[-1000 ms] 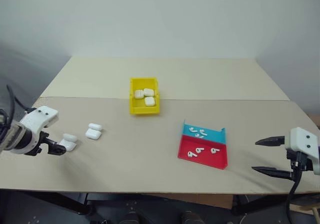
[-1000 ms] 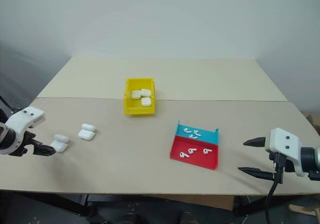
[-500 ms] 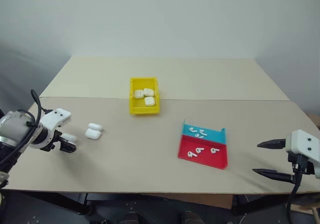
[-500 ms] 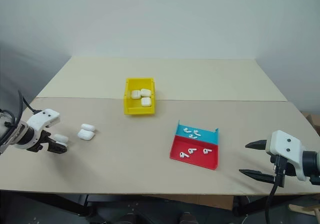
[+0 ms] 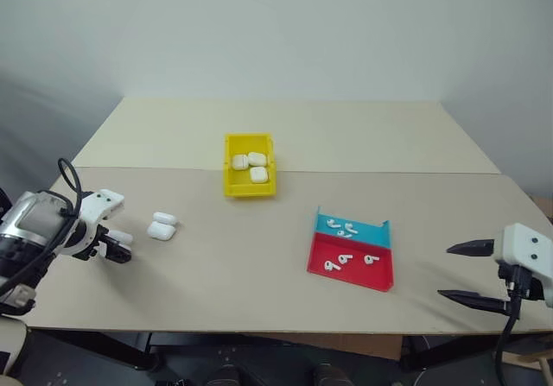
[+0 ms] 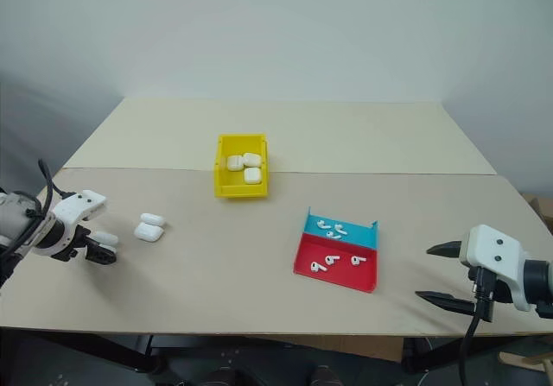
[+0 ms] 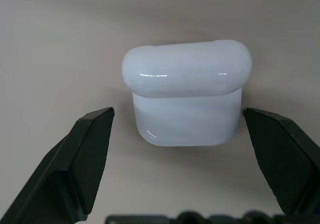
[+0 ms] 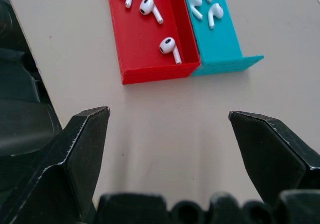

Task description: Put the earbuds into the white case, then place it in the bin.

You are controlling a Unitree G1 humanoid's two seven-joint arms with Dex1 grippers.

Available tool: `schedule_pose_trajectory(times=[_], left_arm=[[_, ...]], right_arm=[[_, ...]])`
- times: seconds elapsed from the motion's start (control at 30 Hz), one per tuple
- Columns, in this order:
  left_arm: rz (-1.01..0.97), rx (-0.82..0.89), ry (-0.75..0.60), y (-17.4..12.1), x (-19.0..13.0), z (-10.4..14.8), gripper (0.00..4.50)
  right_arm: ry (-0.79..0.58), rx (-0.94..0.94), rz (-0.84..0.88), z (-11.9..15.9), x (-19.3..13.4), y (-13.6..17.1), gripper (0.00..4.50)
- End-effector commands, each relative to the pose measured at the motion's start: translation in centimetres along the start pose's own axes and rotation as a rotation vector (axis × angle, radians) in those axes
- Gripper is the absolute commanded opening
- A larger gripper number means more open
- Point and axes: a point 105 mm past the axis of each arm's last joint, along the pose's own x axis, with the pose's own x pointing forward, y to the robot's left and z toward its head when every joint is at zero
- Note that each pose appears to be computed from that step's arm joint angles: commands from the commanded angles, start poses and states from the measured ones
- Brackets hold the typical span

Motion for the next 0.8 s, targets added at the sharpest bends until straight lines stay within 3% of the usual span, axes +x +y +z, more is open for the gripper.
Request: schedule_pose_trajectory(times=[0.03, 0.33, 0.57, 0.8], left_arm=[[0.016, -0.017, -0.004, 0.4, -0.3, 0.3, 4.50], [-0.009, -0.036, 0.018, -0.1, 0.2, 0.1, 4.50], [-0.019, -0.042, 0.036, -0.1, 0.8, -0.3, 2.77], [-0.015, 0.010, -0.026, -0.4, -0.3, 0.8, 2.77]], right_arm=[[0.000, -0.038, -0.024, 0.5, -0.4, -0.4, 4.44], [0.038, -0.064, -0.028, -0.3, -0.1, -0.5, 4.44], [0.046, -0.079, -0.039, -0.5, 0.0, -0.6, 4.50], [0.038, -0.082, -0.043, -0.4, 0.0, -0.5, 4.50]])
